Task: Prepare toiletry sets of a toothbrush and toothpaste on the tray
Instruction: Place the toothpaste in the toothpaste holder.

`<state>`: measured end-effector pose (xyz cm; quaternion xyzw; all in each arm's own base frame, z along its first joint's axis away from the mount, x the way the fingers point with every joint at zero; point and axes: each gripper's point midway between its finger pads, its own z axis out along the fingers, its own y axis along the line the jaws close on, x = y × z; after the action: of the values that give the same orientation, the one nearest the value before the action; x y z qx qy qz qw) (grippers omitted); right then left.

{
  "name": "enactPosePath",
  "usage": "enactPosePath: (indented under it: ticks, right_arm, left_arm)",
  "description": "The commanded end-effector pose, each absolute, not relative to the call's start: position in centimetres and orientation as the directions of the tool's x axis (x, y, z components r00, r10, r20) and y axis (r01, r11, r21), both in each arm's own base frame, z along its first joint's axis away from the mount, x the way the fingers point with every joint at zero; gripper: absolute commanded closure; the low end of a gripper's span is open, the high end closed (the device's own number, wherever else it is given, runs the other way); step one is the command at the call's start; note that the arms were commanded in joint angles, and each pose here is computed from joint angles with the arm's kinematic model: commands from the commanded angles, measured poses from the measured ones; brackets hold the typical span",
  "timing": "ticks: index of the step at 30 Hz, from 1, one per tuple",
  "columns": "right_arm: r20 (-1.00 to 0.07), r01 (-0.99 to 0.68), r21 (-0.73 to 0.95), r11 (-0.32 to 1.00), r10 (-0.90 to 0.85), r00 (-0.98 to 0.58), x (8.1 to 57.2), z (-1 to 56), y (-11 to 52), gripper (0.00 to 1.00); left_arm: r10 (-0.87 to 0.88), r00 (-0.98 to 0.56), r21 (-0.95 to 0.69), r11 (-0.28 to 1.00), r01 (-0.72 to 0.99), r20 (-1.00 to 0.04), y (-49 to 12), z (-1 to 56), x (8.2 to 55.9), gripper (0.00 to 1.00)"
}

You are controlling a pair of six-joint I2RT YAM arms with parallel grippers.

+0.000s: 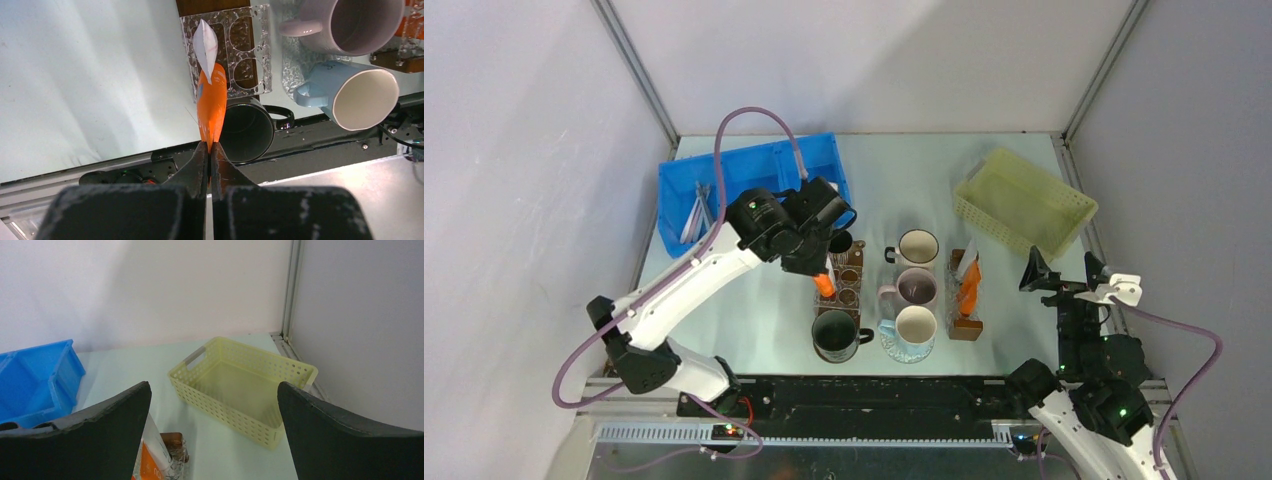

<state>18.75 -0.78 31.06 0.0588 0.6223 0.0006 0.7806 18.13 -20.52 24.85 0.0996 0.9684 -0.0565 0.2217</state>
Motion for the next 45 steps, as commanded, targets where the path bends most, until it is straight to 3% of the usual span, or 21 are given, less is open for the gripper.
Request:
enactPosePath:
  ticks: [1,24,40,45]
  right_arm:
    - [-0.943,0.076,0.152,0.985,0.122,0.309,17.5,32.5,-1.9,0.01]
    - [-0.941,0.060,0.154,0.986,0.128,0.314,17.4,32.4,-1.7,0.00]
    - [-0.940,0.055,0.153,0.987,0.128,0.317,17.2,32.3,-1.7,0.00]
    - [-0.941,0.050,0.152,0.987,0.128,0.315,17.3,32.3,-1.6,0.01]
  left_arm:
    - [0.123,-0.873,-0.060,0.984,0.170,-0.472,-21.0,24.6,19.0,1.00]
    - [0.085,-0.899,-0.032,0.993,0.110,-0.430,-21.8,19.7,19.5,1.00]
    - [0.110,-0.916,0.020,0.994,0.111,-0.386,-21.8,16.1,19.5,0.92]
    - [0.113,-0.918,0.038,0.994,0.107,-0.380,-21.4,16.0,19.3,0.84]
